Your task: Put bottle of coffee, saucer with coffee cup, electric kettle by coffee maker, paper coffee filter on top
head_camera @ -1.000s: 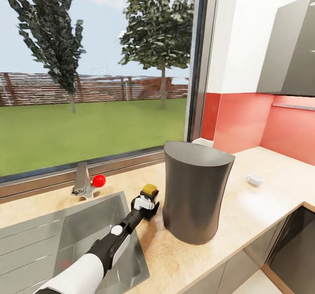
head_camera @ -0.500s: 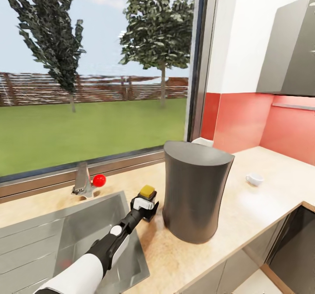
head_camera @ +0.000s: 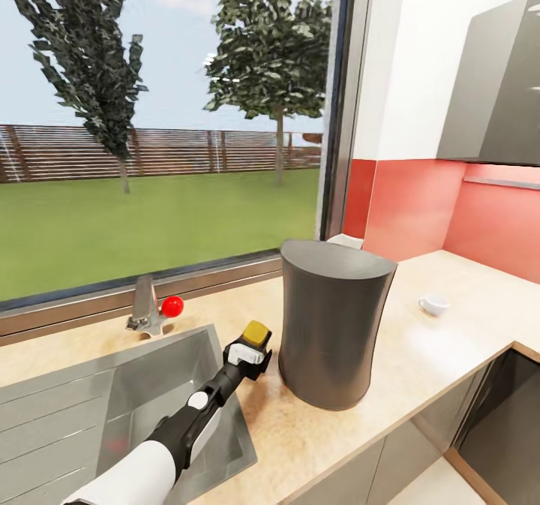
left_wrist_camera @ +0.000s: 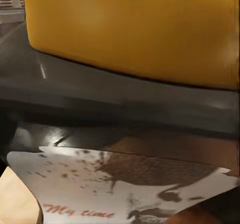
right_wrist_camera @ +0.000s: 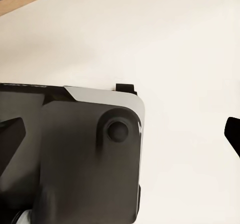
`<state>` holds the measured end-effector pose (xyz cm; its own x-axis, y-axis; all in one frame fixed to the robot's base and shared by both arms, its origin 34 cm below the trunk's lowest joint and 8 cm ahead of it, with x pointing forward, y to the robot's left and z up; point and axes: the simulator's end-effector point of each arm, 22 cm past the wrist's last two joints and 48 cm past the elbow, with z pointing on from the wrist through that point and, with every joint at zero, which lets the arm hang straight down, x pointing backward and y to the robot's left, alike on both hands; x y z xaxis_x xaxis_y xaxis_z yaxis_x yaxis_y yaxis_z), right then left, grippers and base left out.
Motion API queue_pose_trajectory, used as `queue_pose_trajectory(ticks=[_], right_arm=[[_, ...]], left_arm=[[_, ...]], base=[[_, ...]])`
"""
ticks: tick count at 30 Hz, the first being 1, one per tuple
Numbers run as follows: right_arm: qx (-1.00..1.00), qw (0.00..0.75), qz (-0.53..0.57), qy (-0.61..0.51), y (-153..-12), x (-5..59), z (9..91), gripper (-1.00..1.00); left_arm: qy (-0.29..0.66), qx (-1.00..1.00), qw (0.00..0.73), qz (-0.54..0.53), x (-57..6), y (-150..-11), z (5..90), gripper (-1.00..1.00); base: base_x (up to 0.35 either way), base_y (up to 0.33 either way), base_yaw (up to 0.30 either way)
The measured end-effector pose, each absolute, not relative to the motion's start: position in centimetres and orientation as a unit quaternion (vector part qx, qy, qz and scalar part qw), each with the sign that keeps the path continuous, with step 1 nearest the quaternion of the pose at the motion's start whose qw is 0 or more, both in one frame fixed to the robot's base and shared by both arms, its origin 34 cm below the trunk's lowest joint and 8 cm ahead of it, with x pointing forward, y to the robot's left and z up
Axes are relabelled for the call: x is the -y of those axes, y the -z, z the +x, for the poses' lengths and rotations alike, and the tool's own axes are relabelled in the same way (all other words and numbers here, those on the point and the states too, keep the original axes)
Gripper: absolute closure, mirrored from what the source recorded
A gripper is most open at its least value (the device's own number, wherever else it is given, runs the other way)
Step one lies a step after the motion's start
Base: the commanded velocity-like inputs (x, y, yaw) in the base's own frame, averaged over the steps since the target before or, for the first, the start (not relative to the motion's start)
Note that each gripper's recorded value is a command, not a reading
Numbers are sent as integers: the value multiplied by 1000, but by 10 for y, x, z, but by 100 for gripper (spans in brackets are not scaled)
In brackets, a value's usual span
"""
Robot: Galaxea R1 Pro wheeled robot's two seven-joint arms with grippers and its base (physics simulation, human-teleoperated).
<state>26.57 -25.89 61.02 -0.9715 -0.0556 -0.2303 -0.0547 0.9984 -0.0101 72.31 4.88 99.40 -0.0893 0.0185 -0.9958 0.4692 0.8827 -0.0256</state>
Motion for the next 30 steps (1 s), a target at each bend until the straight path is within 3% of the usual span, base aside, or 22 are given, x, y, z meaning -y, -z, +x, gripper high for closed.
queue_pose_trajectory(ticks=[15, 30], right_arm=[[-993, 116, -28, 2, -610, 259, 266, -100], [-993, 116, -28, 2, -610, 259, 266, -100]], left_arm=[[172, -718, 653, 169, -50, -994, 723, -100], [171, -719, 654, 159, -55, -994, 726, -100]], base=[[0, 47, 0], [-252, 182, 0]])
